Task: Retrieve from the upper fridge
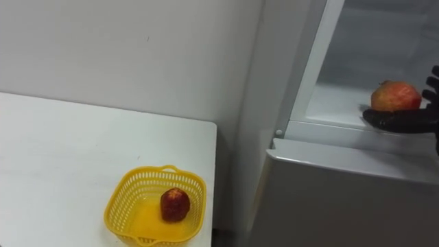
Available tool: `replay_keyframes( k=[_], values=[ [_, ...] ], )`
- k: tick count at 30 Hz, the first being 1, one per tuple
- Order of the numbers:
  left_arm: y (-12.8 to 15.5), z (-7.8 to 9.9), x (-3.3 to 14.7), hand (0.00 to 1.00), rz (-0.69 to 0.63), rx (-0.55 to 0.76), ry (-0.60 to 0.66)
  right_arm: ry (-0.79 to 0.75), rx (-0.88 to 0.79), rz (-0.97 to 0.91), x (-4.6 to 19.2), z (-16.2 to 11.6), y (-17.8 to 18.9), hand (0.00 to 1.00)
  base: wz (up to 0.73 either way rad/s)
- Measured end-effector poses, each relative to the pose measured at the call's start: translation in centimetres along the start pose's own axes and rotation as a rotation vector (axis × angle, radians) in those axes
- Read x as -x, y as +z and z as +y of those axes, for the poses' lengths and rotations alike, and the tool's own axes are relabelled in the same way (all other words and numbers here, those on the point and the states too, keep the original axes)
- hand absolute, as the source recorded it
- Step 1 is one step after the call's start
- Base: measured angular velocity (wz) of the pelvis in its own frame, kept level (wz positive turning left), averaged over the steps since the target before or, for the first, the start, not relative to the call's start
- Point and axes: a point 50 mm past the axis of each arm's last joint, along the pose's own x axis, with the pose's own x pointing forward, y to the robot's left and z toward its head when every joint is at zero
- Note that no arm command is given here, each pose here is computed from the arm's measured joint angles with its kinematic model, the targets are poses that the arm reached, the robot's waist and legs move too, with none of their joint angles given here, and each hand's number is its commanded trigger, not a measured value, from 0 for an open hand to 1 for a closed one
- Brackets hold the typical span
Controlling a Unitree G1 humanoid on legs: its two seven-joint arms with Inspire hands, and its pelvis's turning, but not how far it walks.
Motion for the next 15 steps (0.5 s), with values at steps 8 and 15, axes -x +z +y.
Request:
replay_keyframes(
  k=[8,15],
  values=[
    [-0.25,-0.11,0.0,0.0,0.01,-0.001,-0.004,0.031,0.0,0.0,0.0,0.15,0.01,0.0,0.0],
    [-0.8,-0.26,-0.05,0.0,0.039,-0.001,-0.015,0.074,0.008,0.001,0.02,0.42,-0.04,0.0,0.0]
  ],
)
